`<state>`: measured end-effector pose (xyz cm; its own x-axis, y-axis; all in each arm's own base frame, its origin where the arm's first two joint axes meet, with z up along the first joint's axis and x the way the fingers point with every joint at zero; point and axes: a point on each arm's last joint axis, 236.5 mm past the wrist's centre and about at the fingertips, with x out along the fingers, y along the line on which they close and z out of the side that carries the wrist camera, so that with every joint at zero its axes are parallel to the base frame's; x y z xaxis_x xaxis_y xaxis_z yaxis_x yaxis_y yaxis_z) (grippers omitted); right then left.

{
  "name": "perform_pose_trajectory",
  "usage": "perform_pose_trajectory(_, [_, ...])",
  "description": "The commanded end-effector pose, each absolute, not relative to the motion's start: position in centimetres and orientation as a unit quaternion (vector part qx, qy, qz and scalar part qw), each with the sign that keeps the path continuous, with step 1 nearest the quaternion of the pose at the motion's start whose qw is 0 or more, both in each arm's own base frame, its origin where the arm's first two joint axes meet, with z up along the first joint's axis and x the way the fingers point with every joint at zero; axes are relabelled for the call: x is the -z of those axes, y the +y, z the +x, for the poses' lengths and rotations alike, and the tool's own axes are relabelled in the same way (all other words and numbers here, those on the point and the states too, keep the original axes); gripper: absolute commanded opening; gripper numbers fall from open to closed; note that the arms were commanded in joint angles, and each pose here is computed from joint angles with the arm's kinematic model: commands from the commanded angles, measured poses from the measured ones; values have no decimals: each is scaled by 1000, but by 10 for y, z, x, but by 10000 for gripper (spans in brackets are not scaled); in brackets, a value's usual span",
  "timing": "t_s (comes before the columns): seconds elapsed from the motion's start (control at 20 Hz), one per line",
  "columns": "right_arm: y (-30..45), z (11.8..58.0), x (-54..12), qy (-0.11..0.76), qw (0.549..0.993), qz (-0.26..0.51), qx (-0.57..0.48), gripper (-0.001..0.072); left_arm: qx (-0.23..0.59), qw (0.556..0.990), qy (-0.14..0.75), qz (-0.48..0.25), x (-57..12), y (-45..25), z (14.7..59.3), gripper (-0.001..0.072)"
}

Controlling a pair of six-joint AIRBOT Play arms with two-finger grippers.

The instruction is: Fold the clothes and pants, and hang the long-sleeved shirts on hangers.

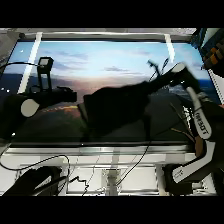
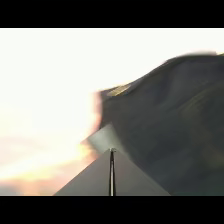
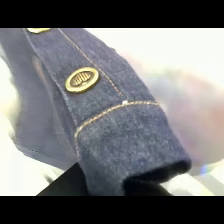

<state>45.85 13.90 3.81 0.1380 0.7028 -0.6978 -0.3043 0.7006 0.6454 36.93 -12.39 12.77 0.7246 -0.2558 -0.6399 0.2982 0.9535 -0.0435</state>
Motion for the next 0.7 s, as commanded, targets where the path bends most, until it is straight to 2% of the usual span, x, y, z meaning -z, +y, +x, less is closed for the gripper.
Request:
perform_pose_trajectory(0.0, [84, 485, -155, 459, 814, 218, -281, 29, 112, 950, 254, 144, -176, -88, 372, 15])
perform_pose_trajectory(0.15, [-7, 474, -232, 388, 877, 235, -159, 29, 100, 964, 194, 155, -216, -78, 361, 15])
perform_pose_trajectory(0.3, [-112, 428, -270, 348, 912, 215, 13, 29, 98, 969, 172, 150, -233, -75, 351, 14])
perform_pose_trajectory(0.45, [-196, 351, -279, 353, 891, 219, 183, 29, 97, 970, 165, 149, -238, -74, 348, 15])
perform_pose_trajectory(0.55, [-226, 301, -282, 361, 868, 226, 257, 29, 98, 970, 166, 149, -237, -75, 349, 15])
perform_pose_trajectory(0.65, [-255, 250, -282, 356, 825, 264, 352, 29, 98, 970, 166, 149, -237, -75, 349, 14])
